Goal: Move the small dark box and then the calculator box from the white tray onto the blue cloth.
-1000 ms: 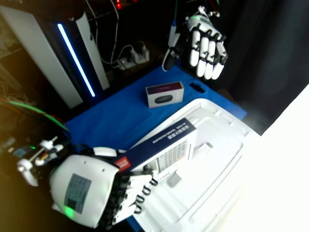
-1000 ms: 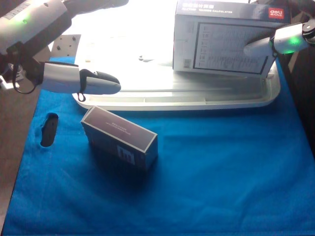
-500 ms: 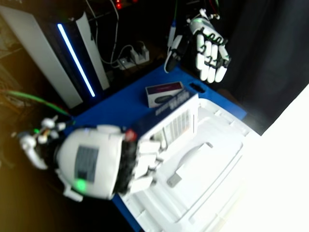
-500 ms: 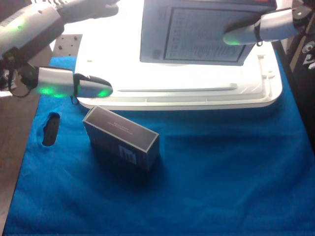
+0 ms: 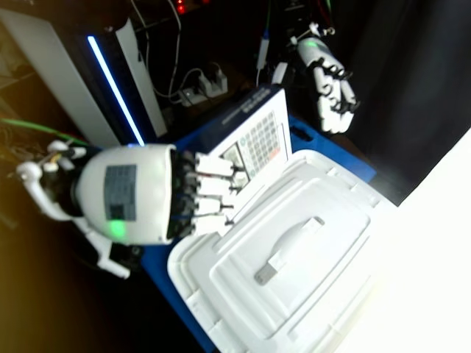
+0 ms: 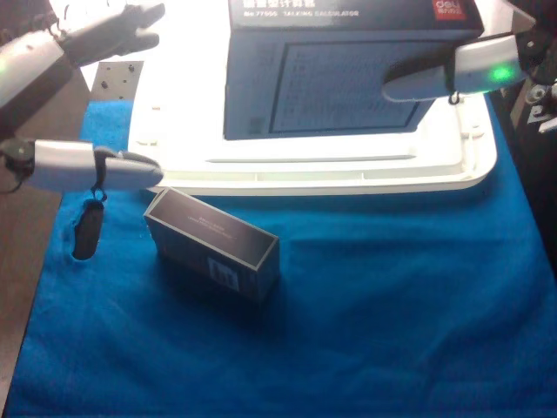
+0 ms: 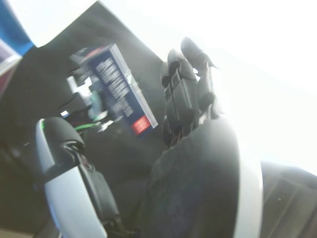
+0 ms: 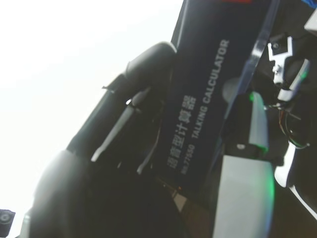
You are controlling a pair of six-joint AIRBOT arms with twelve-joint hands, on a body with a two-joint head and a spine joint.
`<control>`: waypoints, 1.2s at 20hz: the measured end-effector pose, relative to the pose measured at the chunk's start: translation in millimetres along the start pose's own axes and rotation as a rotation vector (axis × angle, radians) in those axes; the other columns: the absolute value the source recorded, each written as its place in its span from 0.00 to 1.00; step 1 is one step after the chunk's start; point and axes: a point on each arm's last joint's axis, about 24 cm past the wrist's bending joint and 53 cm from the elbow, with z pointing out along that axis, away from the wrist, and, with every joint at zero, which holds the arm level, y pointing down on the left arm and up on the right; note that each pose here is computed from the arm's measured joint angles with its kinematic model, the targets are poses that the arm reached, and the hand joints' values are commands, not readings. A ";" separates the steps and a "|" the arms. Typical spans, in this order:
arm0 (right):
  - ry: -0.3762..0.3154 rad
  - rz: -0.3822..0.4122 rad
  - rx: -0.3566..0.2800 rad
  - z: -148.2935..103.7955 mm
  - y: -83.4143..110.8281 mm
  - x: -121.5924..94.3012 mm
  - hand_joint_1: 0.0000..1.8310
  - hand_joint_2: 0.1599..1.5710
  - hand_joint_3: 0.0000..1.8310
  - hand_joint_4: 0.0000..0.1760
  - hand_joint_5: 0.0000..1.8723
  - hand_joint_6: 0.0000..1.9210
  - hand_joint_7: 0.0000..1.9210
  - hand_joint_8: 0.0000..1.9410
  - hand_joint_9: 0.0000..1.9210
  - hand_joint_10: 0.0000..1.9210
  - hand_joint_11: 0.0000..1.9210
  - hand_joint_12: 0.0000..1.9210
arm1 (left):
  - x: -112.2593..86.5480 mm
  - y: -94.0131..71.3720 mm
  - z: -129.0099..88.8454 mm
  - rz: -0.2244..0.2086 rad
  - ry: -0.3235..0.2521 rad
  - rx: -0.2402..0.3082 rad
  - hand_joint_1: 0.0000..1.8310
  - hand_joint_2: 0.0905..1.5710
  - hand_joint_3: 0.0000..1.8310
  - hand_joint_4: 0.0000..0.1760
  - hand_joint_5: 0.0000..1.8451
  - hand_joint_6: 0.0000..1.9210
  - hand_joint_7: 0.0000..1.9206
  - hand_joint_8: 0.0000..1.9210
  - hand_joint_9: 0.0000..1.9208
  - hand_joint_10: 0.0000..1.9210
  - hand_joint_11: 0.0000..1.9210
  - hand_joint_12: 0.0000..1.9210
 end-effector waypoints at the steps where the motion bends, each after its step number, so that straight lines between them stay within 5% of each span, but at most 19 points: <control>1: 0.006 0.002 0.000 -1.7 1.8 1.9 0.71 0.61 0.00 0.00 0.64 0.18 0.67 0.35 0.85 0.04 0.63 0.65 | 2.7 3.4 -2.3 -0.002 0.008 -0.014 0.55 0.52 0.00 0.16 0.08 0.00 0.23 0.00 0.22 0.00 0.08 0.31; 3: 0.018 0.003 0.008 -9.6 0.6 6.0 0.71 0.61 0.00 0.00 0.61 0.26 0.67 0.34 0.83 0.03 0.65 0.55 | 2.3 3.7 -2.5 0.000 0.008 -0.016 0.53 0.53 0.00 0.19 0.07 0.00 0.22 0.00 0.21 0.00 0.08 0.29; 5: 0.026 -0.003 0.023 -14.0 -3.6 7.2 0.71 0.61 0.00 0.00 0.64 0.23 0.66 0.35 0.80 0.01 0.63 0.50 | -0.4 4.4 -2.7 0.002 -0.001 -0.019 0.53 0.53 0.00 0.09 0.07 0.00 0.21 0.00 0.21 0.00 0.08 0.30; 10: 0.056 0.001 0.050 -29.5 -6.7 18.0 0.71 0.60 0.00 0.00 0.62 0.25 0.69 0.29 0.80 0.01 0.64 0.53 | -0.5 5.5 -2.7 0.004 -0.001 -0.024 0.50 0.52 0.00 0.09 0.07 0.00 0.22 0.00 0.22 0.00 0.10 0.31; 16: 0.118 0.010 0.077 -50.4 -15.3 44.0 0.72 0.58 0.00 0.00 0.72 0.07 0.73 0.21 0.80 0.00 0.62 0.51 | 1.4 8.3 -2.8 0.014 0.007 -0.036 0.52 0.53 0.00 0.09 0.07 0.00 0.22 0.00 0.22 0.00 0.08 0.34; 19: 0.117 0.013 0.076 -54.9 -17.3 44.3 0.71 0.59 0.00 0.00 0.75 0.01 0.68 0.33 0.80 0.00 0.60 0.56 | 1.4 8.6 -2.7 0.014 0.006 -0.037 0.50 0.51 0.00 0.13 0.06 0.00 0.22 0.00 0.21 0.00 0.07 0.34; 24: 0.106 0.037 0.096 -55.7 -28.2 47.3 0.70 0.59 0.00 0.00 0.77 0.01 0.68 0.28 0.77 0.00 0.56 0.58 | 2.5 8.5 -2.5 0.013 0.008 -0.036 0.51 0.52 0.00 0.19 0.06 0.00 0.21 0.00 0.20 0.00 0.05 0.33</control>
